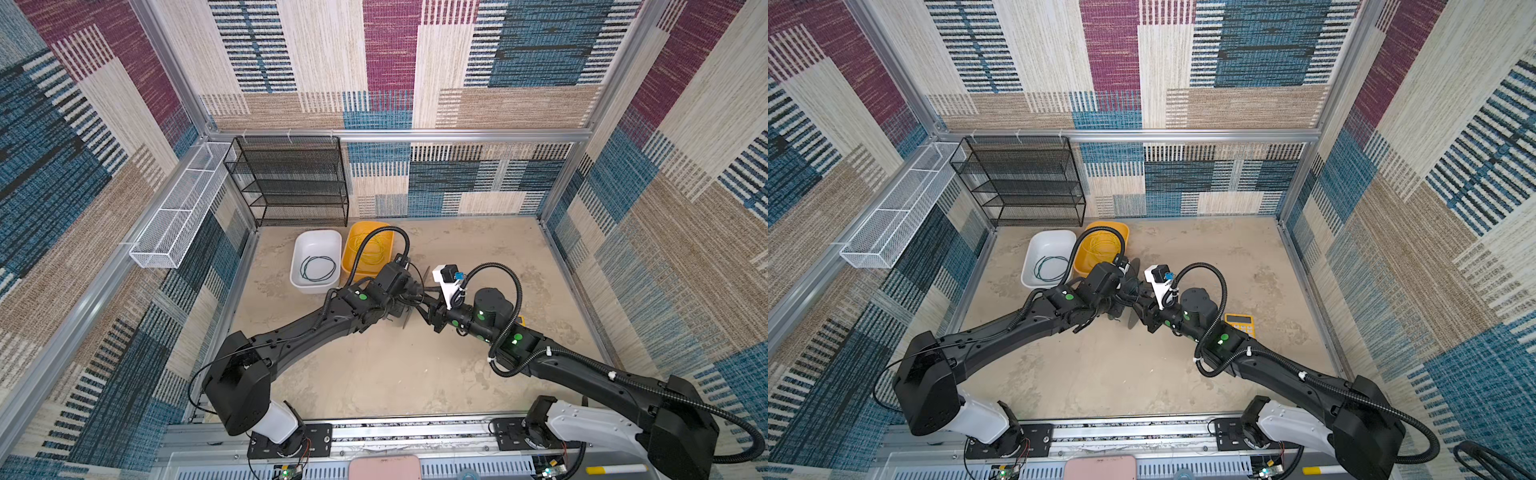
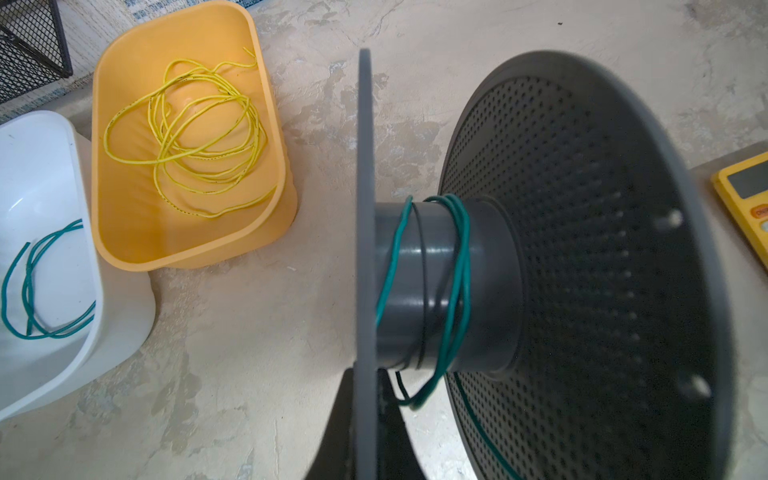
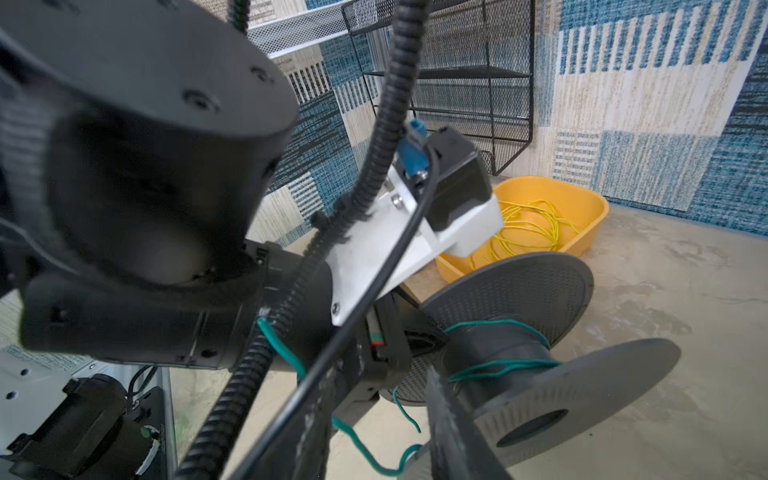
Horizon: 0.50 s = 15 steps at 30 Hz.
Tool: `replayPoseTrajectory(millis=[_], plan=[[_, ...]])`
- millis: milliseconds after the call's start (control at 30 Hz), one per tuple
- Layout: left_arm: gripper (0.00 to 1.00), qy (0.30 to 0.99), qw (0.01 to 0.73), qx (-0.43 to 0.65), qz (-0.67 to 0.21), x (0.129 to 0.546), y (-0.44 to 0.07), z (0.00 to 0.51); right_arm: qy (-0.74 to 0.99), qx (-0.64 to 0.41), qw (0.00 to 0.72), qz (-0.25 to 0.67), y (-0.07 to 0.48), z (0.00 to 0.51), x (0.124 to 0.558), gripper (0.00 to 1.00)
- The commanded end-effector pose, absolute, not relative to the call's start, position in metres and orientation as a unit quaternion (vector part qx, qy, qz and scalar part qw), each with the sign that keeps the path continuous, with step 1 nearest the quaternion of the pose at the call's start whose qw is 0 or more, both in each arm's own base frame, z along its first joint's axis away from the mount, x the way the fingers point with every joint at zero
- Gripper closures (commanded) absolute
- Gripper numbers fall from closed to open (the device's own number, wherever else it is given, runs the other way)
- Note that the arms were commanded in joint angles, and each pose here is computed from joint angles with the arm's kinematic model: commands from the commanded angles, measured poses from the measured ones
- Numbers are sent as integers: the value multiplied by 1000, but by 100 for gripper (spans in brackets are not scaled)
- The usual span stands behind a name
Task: Wrap the cables
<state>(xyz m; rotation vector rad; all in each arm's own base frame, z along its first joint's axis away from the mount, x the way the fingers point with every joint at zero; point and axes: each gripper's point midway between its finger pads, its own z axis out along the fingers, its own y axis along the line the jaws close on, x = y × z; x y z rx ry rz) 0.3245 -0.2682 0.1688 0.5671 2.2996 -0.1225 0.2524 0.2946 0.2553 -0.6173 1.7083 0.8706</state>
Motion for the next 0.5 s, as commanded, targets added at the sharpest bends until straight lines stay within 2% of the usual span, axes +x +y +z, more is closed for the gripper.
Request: replayPoseTrajectory(millis=[0,267,467], plan=[[100,906,351,230,-47,316,-265,160,710,-268,537,368,295,256,249,60],[100,906,350,232,-50,317,-266,160,700,-283,524,395,291,256,228,61],[100,907,348,232,-51,316,-266,160,708,-302,498,400,304,244,228,60]])
